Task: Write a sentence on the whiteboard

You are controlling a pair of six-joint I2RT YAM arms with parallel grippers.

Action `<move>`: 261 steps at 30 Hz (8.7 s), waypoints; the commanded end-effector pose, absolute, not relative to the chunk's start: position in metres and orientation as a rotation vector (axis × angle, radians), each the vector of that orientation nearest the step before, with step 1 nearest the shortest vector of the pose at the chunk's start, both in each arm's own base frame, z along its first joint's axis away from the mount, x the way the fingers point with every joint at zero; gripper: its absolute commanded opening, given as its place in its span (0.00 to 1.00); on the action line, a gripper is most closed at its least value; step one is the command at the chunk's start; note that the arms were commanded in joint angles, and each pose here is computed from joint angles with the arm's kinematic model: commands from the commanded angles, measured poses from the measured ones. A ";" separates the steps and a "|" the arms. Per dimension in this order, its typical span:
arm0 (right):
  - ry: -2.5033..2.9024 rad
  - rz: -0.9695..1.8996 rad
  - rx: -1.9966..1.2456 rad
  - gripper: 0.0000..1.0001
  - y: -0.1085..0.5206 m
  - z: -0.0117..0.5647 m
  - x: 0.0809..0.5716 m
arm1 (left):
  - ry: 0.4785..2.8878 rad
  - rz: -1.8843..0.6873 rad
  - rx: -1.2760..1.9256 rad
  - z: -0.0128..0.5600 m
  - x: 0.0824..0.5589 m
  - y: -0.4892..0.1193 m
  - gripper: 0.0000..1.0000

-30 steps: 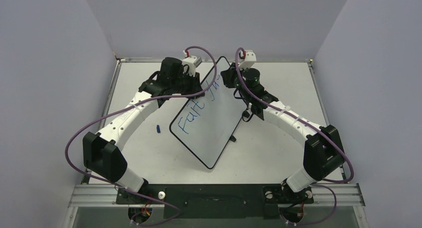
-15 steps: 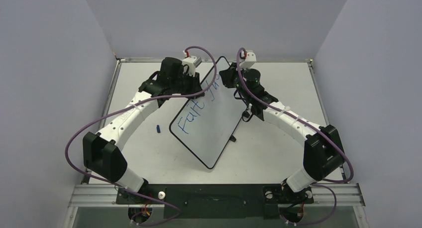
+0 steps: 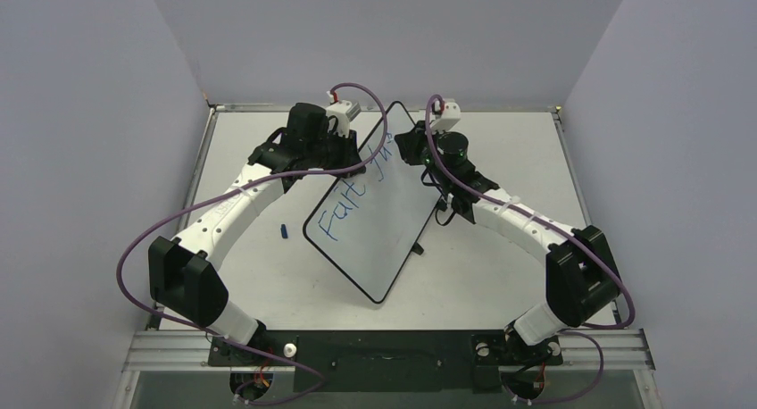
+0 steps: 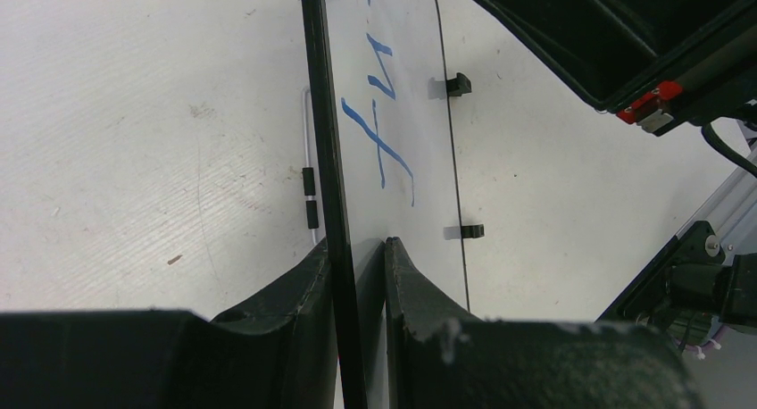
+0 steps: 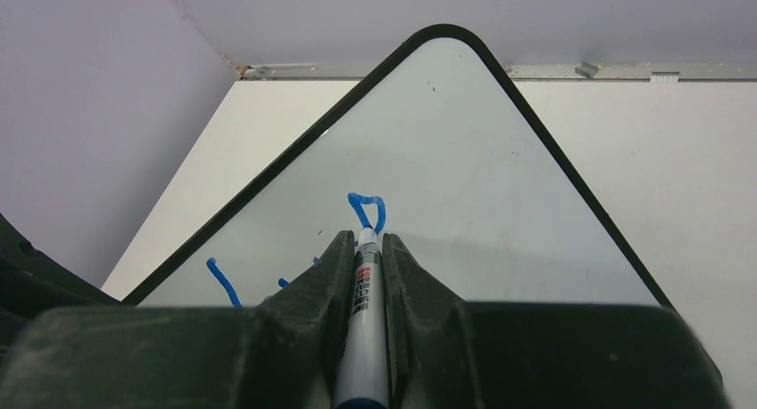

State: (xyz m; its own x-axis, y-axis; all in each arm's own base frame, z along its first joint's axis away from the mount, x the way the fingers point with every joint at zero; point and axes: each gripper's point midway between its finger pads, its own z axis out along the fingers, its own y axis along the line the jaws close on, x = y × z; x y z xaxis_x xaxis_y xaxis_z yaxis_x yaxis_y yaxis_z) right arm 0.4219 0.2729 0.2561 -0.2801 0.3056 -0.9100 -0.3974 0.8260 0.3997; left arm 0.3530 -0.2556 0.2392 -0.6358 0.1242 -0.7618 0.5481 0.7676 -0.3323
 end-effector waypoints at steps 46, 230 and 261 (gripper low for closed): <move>1.616 0.639 -0.019 0.00 0.255 0.328 0.432 | 2.005 -0.610 0.568 0.278 0.372 -0.250 0.00; 1.741 0.683 0.081 0.00 0.232 0.265 0.481 | 2.005 -0.595 0.576 0.277 0.370 -0.250 0.00; 1.768 0.784 0.043 0.00 0.265 0.254 0.444 | 1.998 -0.591 0.573 0.281 0.369 -0.248 0.00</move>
